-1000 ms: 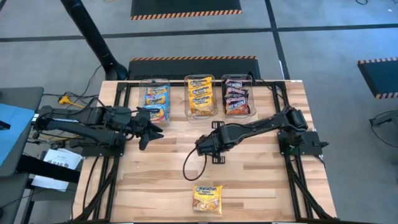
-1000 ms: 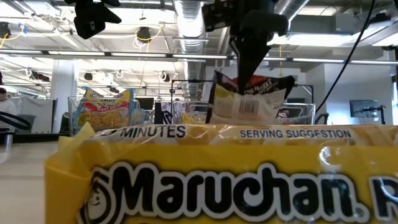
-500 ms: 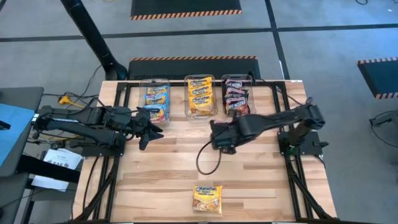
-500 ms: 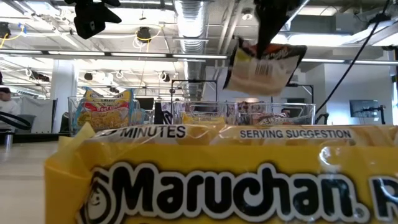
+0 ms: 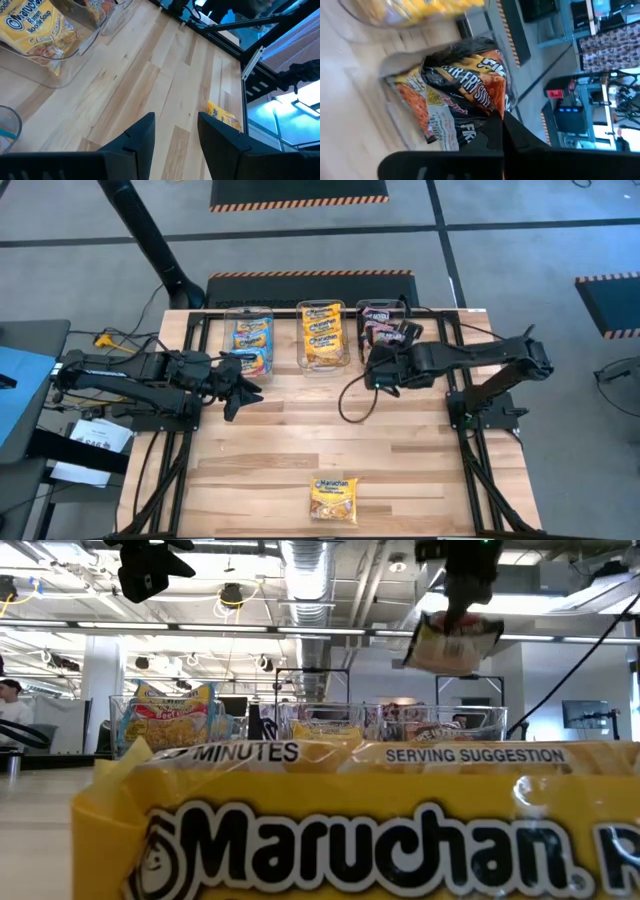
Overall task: Sort Maruchan noodles
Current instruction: Put the black noodle pack into the right transparent bin, then put the yellow noodle pack into the middle transparent bin
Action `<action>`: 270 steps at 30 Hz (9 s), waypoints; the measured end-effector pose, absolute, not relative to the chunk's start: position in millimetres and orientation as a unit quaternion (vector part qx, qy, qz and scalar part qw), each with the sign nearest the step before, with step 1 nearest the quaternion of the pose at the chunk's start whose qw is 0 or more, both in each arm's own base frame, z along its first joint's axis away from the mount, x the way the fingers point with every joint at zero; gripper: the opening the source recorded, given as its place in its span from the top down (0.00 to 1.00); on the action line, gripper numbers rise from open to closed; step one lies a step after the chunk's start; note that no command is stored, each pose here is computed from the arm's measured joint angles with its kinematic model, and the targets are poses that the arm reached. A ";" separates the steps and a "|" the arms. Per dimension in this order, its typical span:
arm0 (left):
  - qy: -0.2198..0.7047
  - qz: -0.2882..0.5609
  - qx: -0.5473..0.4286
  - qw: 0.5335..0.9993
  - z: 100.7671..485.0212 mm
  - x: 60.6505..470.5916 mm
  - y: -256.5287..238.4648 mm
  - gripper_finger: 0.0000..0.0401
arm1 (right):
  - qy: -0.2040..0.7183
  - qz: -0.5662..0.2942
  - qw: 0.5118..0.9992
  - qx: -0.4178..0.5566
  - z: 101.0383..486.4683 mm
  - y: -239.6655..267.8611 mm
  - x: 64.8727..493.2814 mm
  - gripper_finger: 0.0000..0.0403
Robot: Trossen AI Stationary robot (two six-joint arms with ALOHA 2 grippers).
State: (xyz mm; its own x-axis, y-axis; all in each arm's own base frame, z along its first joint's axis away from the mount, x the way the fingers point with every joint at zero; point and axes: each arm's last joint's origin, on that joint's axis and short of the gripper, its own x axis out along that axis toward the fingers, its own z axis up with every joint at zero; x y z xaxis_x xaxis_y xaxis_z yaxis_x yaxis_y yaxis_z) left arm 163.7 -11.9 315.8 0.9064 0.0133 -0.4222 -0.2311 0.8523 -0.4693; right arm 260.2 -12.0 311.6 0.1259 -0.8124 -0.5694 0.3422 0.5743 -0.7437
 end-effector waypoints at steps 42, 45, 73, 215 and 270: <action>0.212 0.065 -0.256 0.941 314.9 163.3 -11.9 0.66 | 0.592 -0.281 0.755 -0.033 237.6 -107.6 266.7 0.84; 0.215 0.066 -0.255 0.940 314.2 162.9 -11.8 0.66 | 0.586 -0.277 0.761 0.005 237.7 -110.3 265.2 0.77; 0.215 0.066 -0.255 0.940 314.3 163.0 -11.8 0.66 | 0.584 -0.232 0.763 0.150 260.1 -134.6 264.9 0.64; 0.250 0.092 -0.256 0.929 306.9 159.0 -10.8 0.66 | 0.451 0.118 0.867 0.176 226.1 146.1 350.9 0.42; 0.250 0.108 -0.251 0.929 306.2 158.5 -9.8 0.66 | 0.517 0.135 0.824 0.188 156.2 167.3 367.5 0.42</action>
State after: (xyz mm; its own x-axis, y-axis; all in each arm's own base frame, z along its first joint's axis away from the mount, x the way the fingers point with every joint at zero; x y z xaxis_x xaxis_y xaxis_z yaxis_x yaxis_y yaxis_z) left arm 158.5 -9.8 306.2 0.8520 0.0746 -0.5181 -0.3254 0.8508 -0.4126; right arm 367.5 167.3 156.2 0.4283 0.4168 -0.8018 -0.0282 0.8930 0.4492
